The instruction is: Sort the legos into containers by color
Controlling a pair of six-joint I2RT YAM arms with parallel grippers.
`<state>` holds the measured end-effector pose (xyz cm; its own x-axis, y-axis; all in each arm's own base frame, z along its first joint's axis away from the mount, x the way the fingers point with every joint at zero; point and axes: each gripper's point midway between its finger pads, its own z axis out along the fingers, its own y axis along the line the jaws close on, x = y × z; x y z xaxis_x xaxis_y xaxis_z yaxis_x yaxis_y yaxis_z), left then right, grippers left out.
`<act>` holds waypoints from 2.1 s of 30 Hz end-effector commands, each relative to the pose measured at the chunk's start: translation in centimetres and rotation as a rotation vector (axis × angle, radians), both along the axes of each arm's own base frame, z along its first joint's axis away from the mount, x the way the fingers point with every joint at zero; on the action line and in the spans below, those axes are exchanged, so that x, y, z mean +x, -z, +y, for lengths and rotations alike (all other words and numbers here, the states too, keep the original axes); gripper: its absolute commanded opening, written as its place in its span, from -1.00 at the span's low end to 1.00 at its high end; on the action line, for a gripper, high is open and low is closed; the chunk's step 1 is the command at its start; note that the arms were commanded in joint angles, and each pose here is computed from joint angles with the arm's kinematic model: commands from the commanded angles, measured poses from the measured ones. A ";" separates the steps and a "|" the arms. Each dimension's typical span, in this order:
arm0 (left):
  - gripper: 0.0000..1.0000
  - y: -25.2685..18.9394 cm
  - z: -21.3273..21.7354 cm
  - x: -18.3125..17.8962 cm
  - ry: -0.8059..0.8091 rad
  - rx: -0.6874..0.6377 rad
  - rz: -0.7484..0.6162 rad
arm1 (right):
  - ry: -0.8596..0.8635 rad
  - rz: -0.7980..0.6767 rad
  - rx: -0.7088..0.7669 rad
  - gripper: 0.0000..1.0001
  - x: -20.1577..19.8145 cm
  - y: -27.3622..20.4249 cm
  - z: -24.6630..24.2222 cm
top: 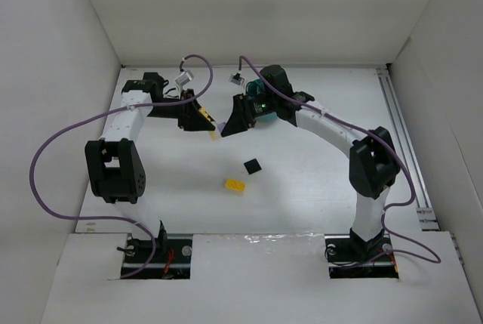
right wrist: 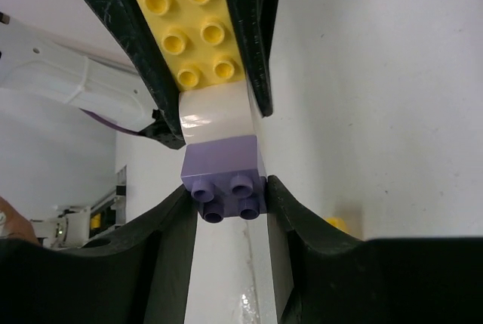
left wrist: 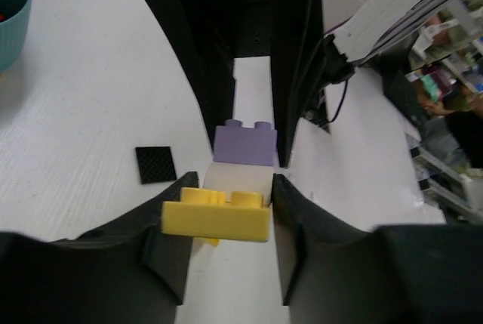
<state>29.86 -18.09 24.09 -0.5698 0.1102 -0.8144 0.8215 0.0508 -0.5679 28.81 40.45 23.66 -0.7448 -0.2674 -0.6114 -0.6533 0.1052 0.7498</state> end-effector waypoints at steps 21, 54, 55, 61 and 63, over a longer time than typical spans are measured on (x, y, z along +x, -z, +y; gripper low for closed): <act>-1.00 -2.9 -1.4 -0.6 0.046 -0.209 -0.120 | 0.247 -0.178 0.026 -1.00 7.6 -4.4 -6.7; -1.00 -1.0 -1.0 6.0 -0.435 0.288 -0.174 | 0.797 -0.548 -0.476 -1.00 19.7 1.5 -20.1; -1.00 -1.2 -1.0 6.1 -0.434 0.286 -0.194 | 0.799 -0.539 -0.477 -1.00 20.4 1.9 -20.5; -1.00 -0.9 -1.1 5.9 -0.420 0.284 -0.193 | 0.667 -0.496 -0.501 -1.00 20.8 3.3 -20.1; -1.00 -1.2 -1.1 5.8 -0.421 0.281 -0.202 | 0.652 -0.492 -0.504 -0.97 20.8 3.5 -20.0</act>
<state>36.26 -18.81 22.73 -0.5201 0.1519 -0.8405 0.7483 0.5554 -0.3627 50.32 19.30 20.42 -0.5274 -0.1474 -0.8367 -0.5086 0.8436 0.1719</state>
